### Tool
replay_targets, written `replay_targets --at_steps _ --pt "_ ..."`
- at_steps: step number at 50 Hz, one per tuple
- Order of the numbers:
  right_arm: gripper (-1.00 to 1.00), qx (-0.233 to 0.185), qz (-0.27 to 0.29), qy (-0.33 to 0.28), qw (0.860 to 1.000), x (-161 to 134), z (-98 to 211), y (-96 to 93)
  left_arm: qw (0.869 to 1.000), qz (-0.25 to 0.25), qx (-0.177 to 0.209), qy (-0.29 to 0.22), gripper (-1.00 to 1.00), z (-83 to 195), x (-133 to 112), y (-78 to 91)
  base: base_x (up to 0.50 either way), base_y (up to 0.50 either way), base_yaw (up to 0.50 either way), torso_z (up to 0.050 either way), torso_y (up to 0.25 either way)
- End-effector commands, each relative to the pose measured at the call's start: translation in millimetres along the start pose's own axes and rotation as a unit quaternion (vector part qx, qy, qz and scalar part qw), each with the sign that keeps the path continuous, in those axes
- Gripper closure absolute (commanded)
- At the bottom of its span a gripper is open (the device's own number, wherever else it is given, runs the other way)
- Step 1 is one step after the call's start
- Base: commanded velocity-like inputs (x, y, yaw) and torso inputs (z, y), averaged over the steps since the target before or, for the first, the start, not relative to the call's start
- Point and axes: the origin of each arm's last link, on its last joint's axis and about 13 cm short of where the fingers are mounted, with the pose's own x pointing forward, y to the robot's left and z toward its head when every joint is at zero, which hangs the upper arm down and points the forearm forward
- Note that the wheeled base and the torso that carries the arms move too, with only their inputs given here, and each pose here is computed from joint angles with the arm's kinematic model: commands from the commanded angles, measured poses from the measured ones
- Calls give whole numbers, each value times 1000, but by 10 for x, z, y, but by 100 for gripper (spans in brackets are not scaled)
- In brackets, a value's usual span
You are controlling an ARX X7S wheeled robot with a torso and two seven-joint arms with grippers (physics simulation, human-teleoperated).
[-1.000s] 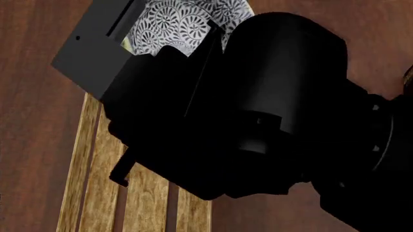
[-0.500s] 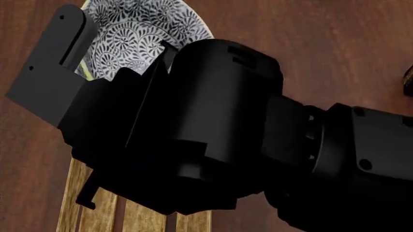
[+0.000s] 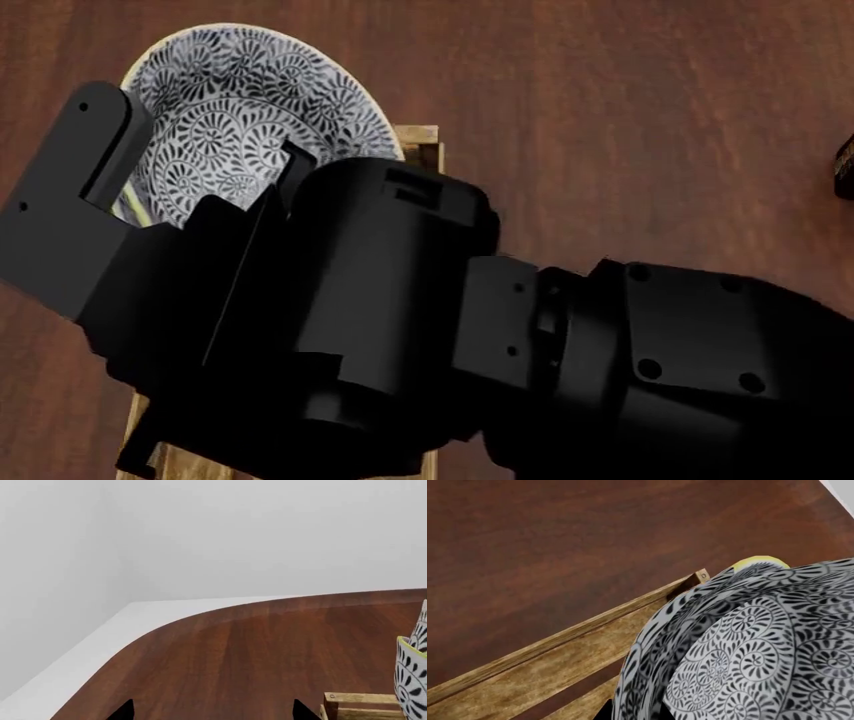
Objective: Stack the left bowl on the right bowl and place them in the tray.
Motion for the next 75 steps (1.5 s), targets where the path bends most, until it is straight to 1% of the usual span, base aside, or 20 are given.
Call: replay_targets --at_steps 1,11,30,53,75 --pt "100 -1 -15 -10 1000 63 -16 72 1000 0 -2 -1 -100 -2 -1 8 0 0 0 0 0" --pt "100 -7 -10 -3 1000 83 -48 167 1000 -2 -1 0 -100 -6 -8 -1 0 0 0 0 1" --pt "100 -6 -1 23 1000 207 -119 193 1000 -3 -2 -1 -100 11 -22 2 0 0 0 1 1" --pt "100 10 15 42 999 446 -176 143 1000 2 -5 1 -100 18 -31 34 0 0 0 0 1" --pt "100 18 30 53 998 606 -235 153 1000 1 -5 2 -100 12 -28 36 0 0 0 0 0"
